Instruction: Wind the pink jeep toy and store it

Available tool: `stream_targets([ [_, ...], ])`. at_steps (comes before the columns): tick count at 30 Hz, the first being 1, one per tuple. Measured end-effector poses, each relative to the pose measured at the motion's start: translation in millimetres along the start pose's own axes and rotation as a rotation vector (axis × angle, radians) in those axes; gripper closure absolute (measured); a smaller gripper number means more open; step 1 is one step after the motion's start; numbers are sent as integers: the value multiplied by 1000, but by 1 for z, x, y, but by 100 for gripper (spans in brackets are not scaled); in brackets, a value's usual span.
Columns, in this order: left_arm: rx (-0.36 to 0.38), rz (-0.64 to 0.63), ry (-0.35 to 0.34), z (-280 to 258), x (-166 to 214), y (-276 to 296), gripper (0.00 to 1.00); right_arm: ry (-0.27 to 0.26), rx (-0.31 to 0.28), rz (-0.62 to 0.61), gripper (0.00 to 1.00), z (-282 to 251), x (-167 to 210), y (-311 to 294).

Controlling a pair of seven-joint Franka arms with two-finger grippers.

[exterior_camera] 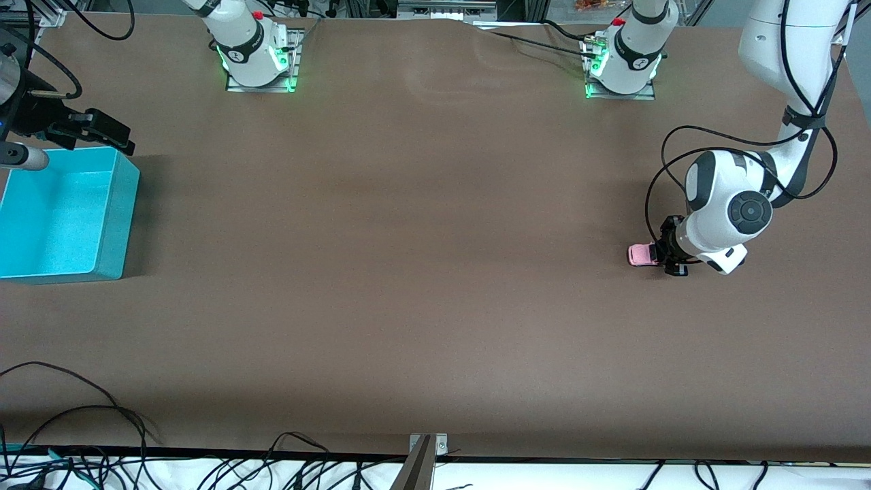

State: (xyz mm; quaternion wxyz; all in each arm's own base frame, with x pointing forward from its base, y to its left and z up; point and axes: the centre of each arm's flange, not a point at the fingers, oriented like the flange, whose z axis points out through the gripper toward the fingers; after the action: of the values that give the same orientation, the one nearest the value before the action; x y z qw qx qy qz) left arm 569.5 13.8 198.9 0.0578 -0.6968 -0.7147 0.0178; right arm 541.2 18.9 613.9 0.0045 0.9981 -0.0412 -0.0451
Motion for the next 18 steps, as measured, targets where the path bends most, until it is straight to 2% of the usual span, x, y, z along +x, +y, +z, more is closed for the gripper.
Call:
stream_targets([
  [7, -3, -15, 0, 1, 10, 0, 50, 0, 0, 0, 0, 0, 0, 0],
  [18, -16, -51, 20, 3, 51, 0, 50, 0, 0, 1, 0, 0, 0, 0],
])
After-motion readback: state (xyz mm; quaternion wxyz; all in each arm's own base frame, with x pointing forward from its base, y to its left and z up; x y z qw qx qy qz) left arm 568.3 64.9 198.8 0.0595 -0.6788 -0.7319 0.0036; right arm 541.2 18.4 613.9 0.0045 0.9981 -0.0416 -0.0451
